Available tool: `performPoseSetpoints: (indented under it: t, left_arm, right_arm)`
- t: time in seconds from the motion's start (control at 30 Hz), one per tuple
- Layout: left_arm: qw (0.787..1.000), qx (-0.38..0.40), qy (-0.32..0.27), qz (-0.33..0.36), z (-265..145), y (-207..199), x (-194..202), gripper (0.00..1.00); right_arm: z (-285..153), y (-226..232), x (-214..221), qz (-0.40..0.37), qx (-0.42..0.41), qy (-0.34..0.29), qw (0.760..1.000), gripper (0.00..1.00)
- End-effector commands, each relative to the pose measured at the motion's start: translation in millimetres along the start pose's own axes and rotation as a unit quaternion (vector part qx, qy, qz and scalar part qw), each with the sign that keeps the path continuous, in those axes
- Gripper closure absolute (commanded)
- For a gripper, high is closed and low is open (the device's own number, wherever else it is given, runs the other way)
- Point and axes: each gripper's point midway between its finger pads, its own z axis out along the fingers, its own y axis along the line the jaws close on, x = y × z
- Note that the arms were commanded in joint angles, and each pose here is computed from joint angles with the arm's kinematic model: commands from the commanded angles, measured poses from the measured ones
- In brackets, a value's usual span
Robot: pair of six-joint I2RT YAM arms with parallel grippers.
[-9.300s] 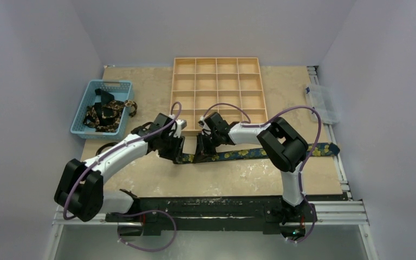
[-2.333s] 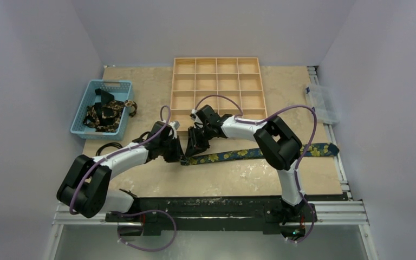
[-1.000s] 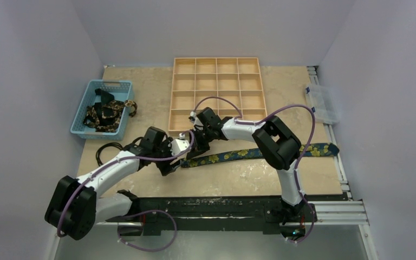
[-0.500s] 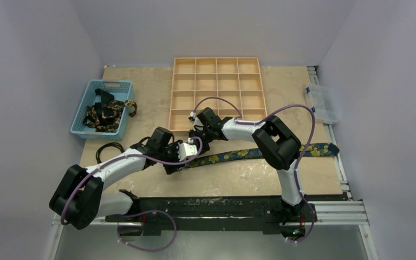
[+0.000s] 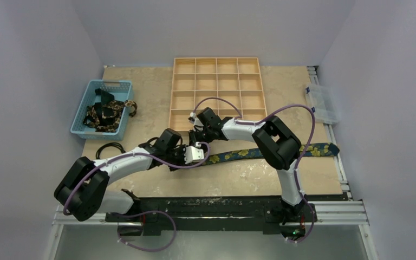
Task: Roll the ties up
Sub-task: Roll the tie at the center of the board.
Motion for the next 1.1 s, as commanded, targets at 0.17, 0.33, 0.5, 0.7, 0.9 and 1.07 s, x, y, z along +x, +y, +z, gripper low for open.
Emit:
performPoseSetpoints:
  t: [0.17,0.33,0.5,0.7,0.9,1.07]
  left_arm:
    - [1.000,-0.014,0.011,0.012,3.8,10.7,-2.7,0.72]
    - [1.000,-0.015,0.012,0.011,4.3,11.1,-2.0,0.73]
    - [1.000,-0.018,0.012,0.010,4.5,12.3,-2.5,0.73]
    - [1.000,-0.018,0.013,0.009,4.9,12.2,-2.1,0.73]
    - [1.000,-0.020,0.013,0.009,4.9,12.7,-2.0,0.73]
    - [1.000,-0.021,0.012,0.010,4.6,12.9,-2.7,0.72]
  right_arm:
    - [-27.1,29.0,-12.7,-0.015,-0.015,-0.017,1.000,0.82]
    - [-33.2,25.2,-9.1,0.003,-0.014,-0.017,1.000,0.76]
    - [-29.9,24.9,-5.2,0.015,-0.025,-0.005,1.000,0.70]
    - [-23.6,23.3,-4.1,0.026,-0.030,0.008,0.999,0.73]
    - [-17.1,16.4,-1.5,0.045,-0.029,0.009,0.999,0.76]
    - [-8.4,5.9,3.2,0.057,-0.027,0.010,0.998,0.77]
